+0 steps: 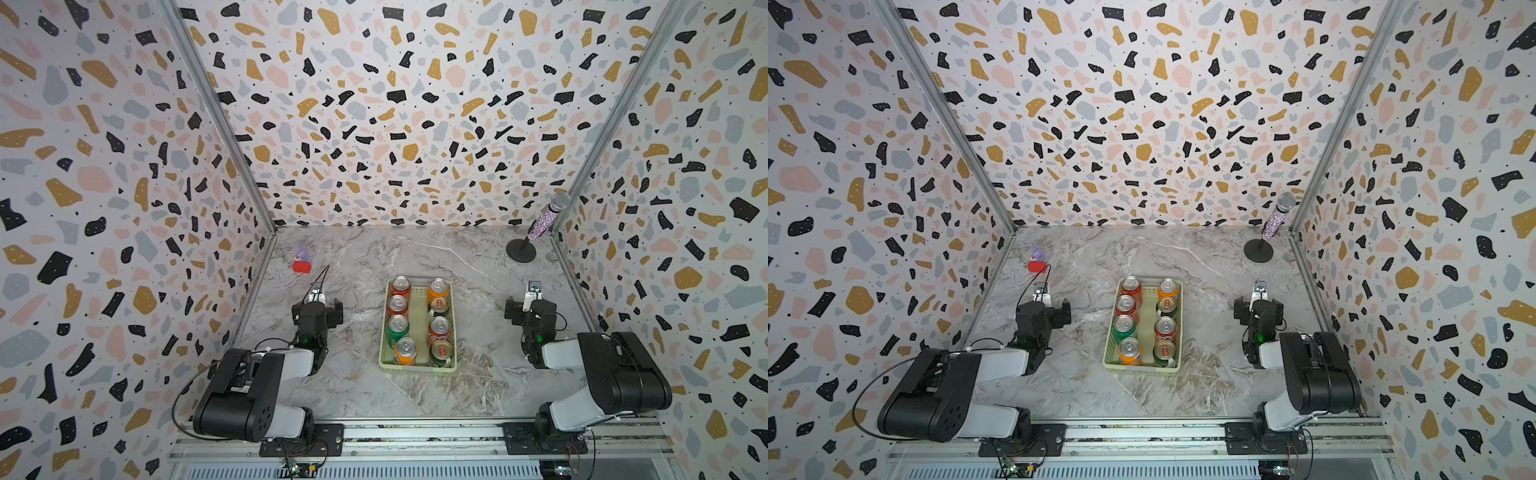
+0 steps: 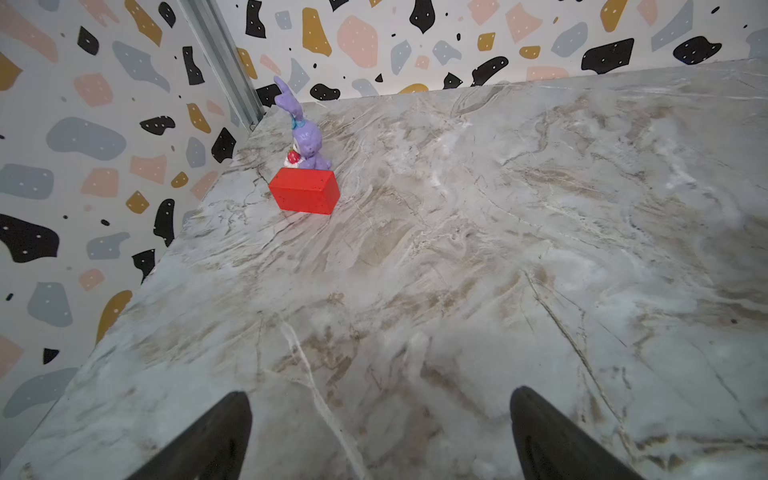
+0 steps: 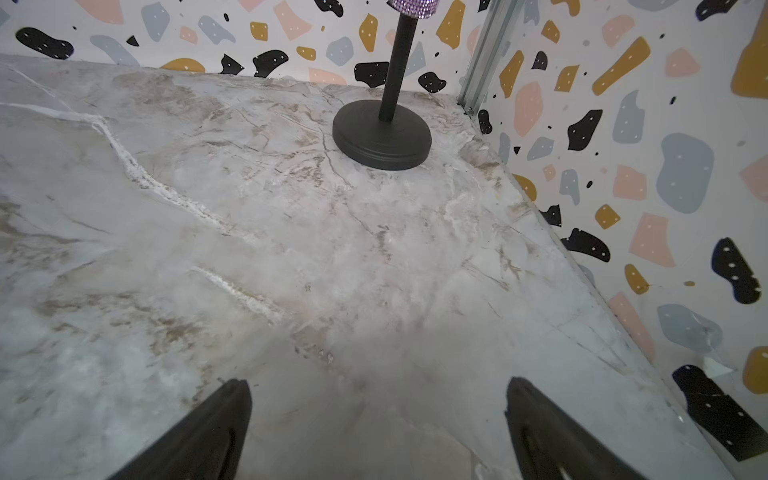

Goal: Take out the drinks from the basket
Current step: Pick up the drink from the basket.

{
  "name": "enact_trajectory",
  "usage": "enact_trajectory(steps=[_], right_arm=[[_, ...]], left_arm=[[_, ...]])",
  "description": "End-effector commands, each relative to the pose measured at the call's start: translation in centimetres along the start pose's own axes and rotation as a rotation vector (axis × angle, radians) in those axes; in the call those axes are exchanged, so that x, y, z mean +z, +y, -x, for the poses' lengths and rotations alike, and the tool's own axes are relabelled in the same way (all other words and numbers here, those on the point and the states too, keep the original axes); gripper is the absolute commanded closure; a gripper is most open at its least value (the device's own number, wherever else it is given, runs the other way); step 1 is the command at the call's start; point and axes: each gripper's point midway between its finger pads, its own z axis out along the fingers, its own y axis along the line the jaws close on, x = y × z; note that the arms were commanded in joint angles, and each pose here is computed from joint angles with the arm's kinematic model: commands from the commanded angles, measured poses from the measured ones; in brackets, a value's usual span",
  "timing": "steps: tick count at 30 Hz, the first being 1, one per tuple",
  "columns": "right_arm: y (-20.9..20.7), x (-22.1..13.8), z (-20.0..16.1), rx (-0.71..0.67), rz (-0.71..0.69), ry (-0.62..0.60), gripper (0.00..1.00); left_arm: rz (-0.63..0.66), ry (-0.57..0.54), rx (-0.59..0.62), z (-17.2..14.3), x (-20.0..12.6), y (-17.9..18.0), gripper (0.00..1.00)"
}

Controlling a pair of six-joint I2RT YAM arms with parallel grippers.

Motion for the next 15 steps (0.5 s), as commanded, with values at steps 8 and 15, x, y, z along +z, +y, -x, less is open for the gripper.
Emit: enact_trajectory(steps=[8, 15], right_arm=[[-0.02, 0.21, 1.14, 0.013, 0.0, -0.02, 0.0], [0.0, 0.2, 1.15, 0.012, 0.001, -0.02, 0.0]], left_arm=[[-0.003, -0.049, -0.007, 1.8, 0.25, -0.07, 0.0], [-0.003, -0.047, -0.005, 1.74, 0.27, -0.1, 0.0]])
